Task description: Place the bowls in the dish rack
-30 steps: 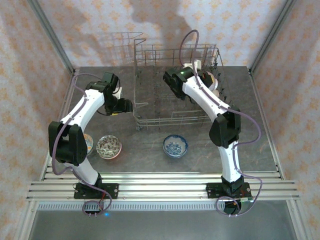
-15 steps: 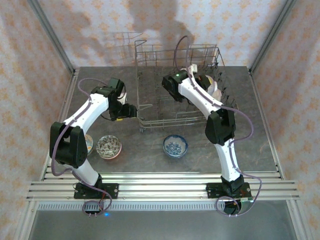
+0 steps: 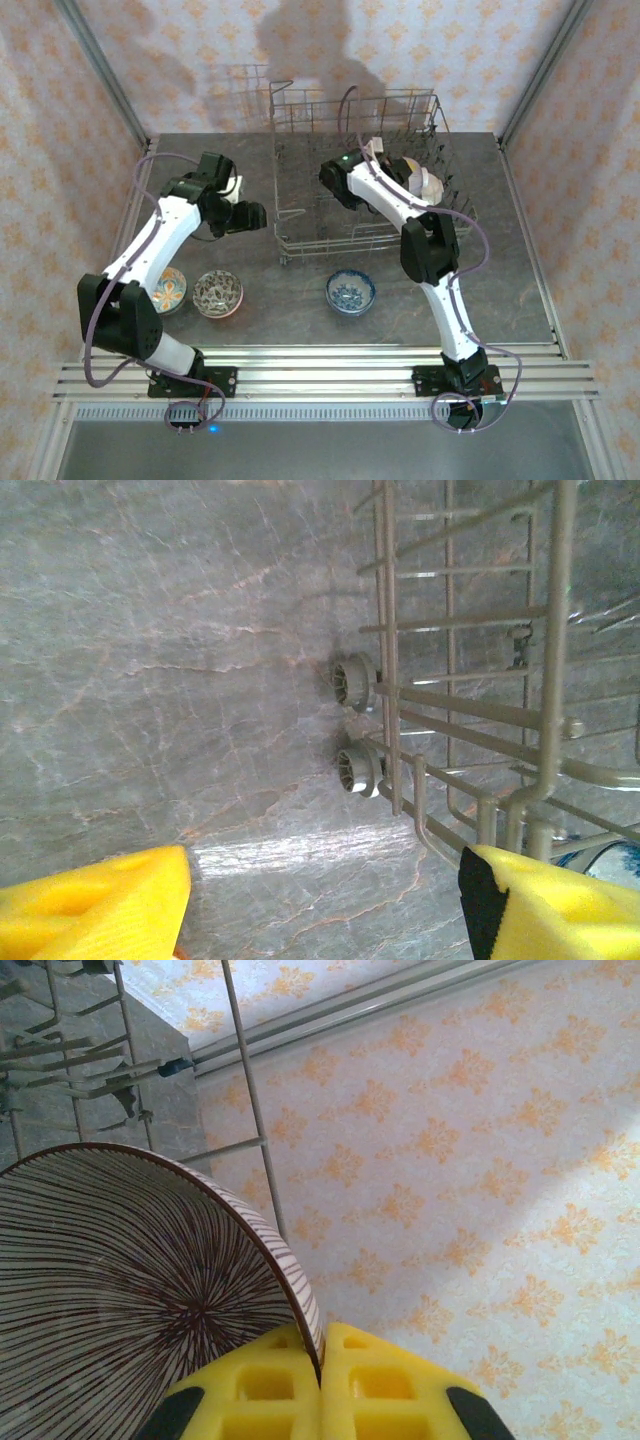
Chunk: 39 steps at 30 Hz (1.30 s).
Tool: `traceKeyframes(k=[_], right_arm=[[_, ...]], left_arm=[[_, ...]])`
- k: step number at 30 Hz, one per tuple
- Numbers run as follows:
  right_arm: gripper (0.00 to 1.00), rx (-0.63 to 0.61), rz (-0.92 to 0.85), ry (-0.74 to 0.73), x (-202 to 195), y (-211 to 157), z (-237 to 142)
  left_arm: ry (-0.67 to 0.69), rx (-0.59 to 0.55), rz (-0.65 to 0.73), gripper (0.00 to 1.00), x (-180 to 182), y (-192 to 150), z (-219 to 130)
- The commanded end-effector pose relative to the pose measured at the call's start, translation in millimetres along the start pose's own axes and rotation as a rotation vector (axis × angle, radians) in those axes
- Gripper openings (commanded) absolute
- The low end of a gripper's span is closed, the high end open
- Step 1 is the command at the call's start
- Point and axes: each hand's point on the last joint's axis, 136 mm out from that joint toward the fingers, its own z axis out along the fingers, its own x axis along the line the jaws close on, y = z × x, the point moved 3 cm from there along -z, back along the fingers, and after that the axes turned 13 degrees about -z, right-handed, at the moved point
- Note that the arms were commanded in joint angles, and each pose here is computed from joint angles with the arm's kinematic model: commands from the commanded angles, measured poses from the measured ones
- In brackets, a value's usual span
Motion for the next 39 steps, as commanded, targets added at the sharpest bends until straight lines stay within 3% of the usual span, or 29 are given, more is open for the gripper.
traceKeyframes(k=[1, 13, 19, 29, 39], right_arm=[[0.0, -0.012, -0.004, -0.033, 1.2, 6.6, 0.1], [0.0, -0.018, -0.046, 0.089, 30.8, 9.1, -14.4], [0.06, -0.005, -0.094, 0.125, 44.1, 2.7, -14.4], [0.26, -0.01, -0.117, 0.18, 56.9, 2.7, -17.4], [0.3, 0.032, -0.07, 0.293, 75.5, 4.0, -5.5]], left_arm=[[0.013, -0.043, -0.009, 0.73, 8.5, 2.6, -11.2], [0.019, -0.089, -0.026, 0.73, 13.0, -1.4, -28.5], [0.023, -0.102, -0.036, 0.74, 15.4, -4.5, -33.3], [0.018, -0.119, -0.071, 0.73, 17.4, -7.5, -35.9], [0.028, -0.139, -0.092, 0.73, 19.5, -11.7, -42.0]])
